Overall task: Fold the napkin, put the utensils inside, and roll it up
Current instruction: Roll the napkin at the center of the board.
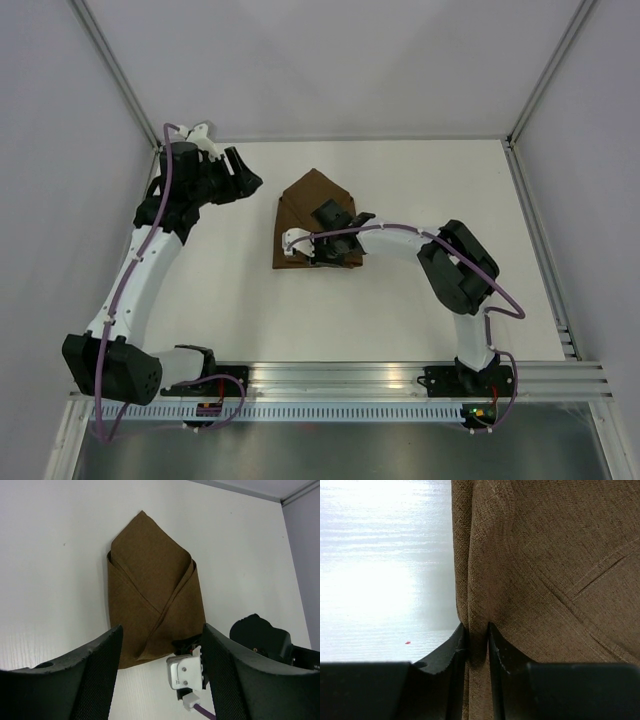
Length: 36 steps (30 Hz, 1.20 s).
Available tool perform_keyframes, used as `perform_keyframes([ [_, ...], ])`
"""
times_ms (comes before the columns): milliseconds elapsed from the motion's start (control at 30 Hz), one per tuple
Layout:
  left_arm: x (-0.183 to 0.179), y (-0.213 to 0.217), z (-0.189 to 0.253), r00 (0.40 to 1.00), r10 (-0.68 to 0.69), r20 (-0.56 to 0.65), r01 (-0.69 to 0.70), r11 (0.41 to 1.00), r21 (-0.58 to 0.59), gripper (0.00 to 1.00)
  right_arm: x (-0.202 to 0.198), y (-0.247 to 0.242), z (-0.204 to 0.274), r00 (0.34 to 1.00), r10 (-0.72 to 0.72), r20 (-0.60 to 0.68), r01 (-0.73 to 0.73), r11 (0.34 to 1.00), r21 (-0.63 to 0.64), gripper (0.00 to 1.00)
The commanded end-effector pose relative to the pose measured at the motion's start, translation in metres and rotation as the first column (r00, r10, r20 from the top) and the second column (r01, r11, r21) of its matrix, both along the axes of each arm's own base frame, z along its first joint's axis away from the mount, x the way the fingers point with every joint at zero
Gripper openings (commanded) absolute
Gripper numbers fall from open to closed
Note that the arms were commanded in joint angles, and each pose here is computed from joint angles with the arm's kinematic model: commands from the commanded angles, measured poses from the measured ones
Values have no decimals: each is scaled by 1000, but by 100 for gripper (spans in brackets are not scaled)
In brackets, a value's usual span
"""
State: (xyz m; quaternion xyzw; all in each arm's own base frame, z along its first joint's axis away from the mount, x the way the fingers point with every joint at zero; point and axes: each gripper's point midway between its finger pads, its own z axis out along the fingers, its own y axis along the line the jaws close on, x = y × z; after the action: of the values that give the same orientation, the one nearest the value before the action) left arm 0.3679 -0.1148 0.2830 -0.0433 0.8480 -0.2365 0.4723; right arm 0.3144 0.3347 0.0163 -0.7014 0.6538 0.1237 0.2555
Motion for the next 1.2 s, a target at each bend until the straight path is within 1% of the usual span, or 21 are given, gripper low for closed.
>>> perform_keyframes([
  [0, -9, -12, 31, 989, -69, 127, 72, 997, -20, 70, -32, -21, -35, 984, 10, -177, -30, 993, -111, 22],
  [67, -13, -17, 31, 986, -83, 144, 88, 996, -23, 70, -40, -26, -39, 972, 9, -234, -41, 990, -132, 17],
  [100, -13, -21, 33, 982, -96, 164, 101, 995, -23, 70, -38, -23, -35, 967, 13, -254, -42, 993, -111, 17],
  [133, -15, -24, 31, 981, -100, 169, 106, 994, -22, 69, -44, -27, -38, 956, 7, -295, -46, 991, -126, 16],
  [200, -19, -27, 36, 972, -109, 206, 115, 993, -16, 68, -39, -27, -33, 946, 3, -323, -41, 993, -110, 15],
  [233, -21, -34, 35, 966, -126, 226, 132, 991, -11, 68, -45, -31, -35, 929, 2, -370, -48, 992, -115, 14],
  [300, -30, -45, 43, 946, -164, 281, 169, 986, 5, 67, -39, -32, -29, 919, 2, -394, -45, 994, -100, 14],
  [333, -31, -48, 42, 936, -173, 306, 178, 984, 11, 66, -45, -35, -30, 899, 2, -438, -52, 993, -103, 13],
  [433, -43, -60, 48, 902, -210, 377, 212, 977, 35, 66, -45, -42, -27, 866, -3, -499, -54, 994, -99, 11],
  [633, -67, -82, 53, 829, -306, 468, 301, 950, 88, 63, -43, -55, -25, 825, -11, -566, -55, 994, -98, 10],
  [733, -76, -82, 58, 798, -302, 522, 301, 949, 88, 64, -42, -62, -27, 814, -20, -581, -49, 993, -104, 10],
  [767, -76, -81, 58, 797, -291, 529, 292, 953, 84, 65, -43, -64, -28, 811, -22, -584, -49, 993, -106, 10],
  [800, -80, -84, 53, 787, -319, 528, 319, 943, 95, 65, -43, -67, -29, 808, -26, -588, -49, 992, -112, 10],
  [833, -88, -90, 55, 761, -358, 541, 361, 927, 105, 65, -43, -69, -29, 807, -29, -590, -48, 992, -114, 10],
  [900, -98, -100, 49, 717, -408, 565, 393, 906, 156, 65, -43, -72, -30, 802, -32, -596, -47, 992, -118, 10],
  [1000, -106, -109, 41, 679, -442, 586, 398, 893, 212, 66, -41, -76, -31, 793, -44, -608, -39, 992, -122, 10],
  [1033, -106, -109, 39, 676, -439, 592, 385, 895, 225, 67, -40, -76, -32, 790, -48, -611, -37, 992, -125, 9],
  [1067, -110, -117, 29, 655, -477, 586, 398, 877, 270, 66, -38, -78, -31, 787, -54, -614, -29, 992, -126, 9],
  [1100, -111, -121, 30, 638, -483, 600, 397, 874, 281, 65, -37, -78, -32, 782, -58, -621, -27, 992, -127, 9],
  [1133, -111, -124, 26, 622, -501, 602, 385, 865, 322, 64, -36, -79, -33, 779, -63, -624, -24, 991, -130, 9],
  [1167, -117, -134, 15, 586, -550, 596, 397, 835, 381, 64, -34, -80, -34, 776, -70, -627, -18, 991, -133, 9],
])
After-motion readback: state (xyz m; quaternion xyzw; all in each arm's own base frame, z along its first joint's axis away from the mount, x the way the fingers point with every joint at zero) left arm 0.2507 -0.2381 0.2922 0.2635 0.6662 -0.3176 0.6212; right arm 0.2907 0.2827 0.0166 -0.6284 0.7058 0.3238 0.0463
